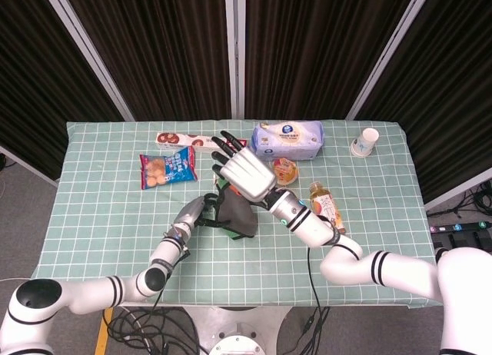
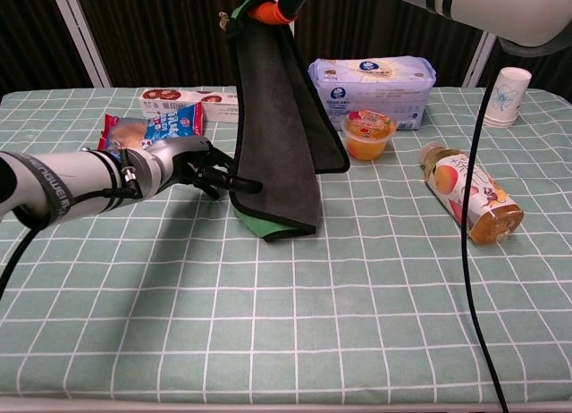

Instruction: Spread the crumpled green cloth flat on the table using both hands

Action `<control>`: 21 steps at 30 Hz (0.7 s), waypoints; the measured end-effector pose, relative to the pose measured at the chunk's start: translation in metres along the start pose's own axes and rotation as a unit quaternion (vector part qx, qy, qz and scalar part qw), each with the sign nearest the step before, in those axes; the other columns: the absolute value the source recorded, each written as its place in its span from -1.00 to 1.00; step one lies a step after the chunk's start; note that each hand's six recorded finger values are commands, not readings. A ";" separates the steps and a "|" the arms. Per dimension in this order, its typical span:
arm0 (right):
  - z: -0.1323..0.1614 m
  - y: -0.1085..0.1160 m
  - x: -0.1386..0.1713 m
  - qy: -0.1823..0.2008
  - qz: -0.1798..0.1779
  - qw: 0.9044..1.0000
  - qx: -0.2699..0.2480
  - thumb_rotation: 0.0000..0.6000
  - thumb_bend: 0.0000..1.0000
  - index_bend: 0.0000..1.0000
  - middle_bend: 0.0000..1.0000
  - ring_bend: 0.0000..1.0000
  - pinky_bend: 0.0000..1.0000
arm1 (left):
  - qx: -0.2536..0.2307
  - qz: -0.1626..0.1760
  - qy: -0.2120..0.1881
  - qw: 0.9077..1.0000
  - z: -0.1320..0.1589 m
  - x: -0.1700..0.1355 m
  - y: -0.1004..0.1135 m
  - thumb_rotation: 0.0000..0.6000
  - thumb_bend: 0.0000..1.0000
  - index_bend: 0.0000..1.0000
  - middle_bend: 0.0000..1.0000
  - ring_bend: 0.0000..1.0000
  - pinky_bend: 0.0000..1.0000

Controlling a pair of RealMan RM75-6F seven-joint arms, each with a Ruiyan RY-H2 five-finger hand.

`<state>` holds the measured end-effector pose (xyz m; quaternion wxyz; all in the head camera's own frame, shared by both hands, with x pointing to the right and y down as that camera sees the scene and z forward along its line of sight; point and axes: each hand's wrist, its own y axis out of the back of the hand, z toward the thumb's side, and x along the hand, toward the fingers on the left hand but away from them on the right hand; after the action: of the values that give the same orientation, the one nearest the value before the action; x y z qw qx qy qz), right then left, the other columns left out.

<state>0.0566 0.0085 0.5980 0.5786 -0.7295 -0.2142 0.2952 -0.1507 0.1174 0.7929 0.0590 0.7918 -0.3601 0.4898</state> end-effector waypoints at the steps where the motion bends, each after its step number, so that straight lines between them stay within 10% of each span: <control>1: 0.001 0.000 -0.001 0.000 -0.001 1.000 0.000 1.00 -0.08 0.38 -0.39 -0.85 -0.84 | -0.003 0.001 0.001 1.000 -0.001 0.001 0.001 0.58 -0.51 0.35 -0.47 -0.65 -0.52; 21: -0.015 0.003 0.024 -0.031 -0.008 0.999 -0.030 1.00 -0.08 0.37 -0.39 -0.85 -0.84 | 0.009 0.045 -0.034 0.998 -0.009 -0.014 0.036 0.86 -0.08 0.61 -0.25 -0.62 -0.52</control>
<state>0.0843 0.0126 0.5935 0.5523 -0.7350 -0.2464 0.3066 -0.1832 0.1023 0.7770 0.0174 0.7913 -0.3931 0.4680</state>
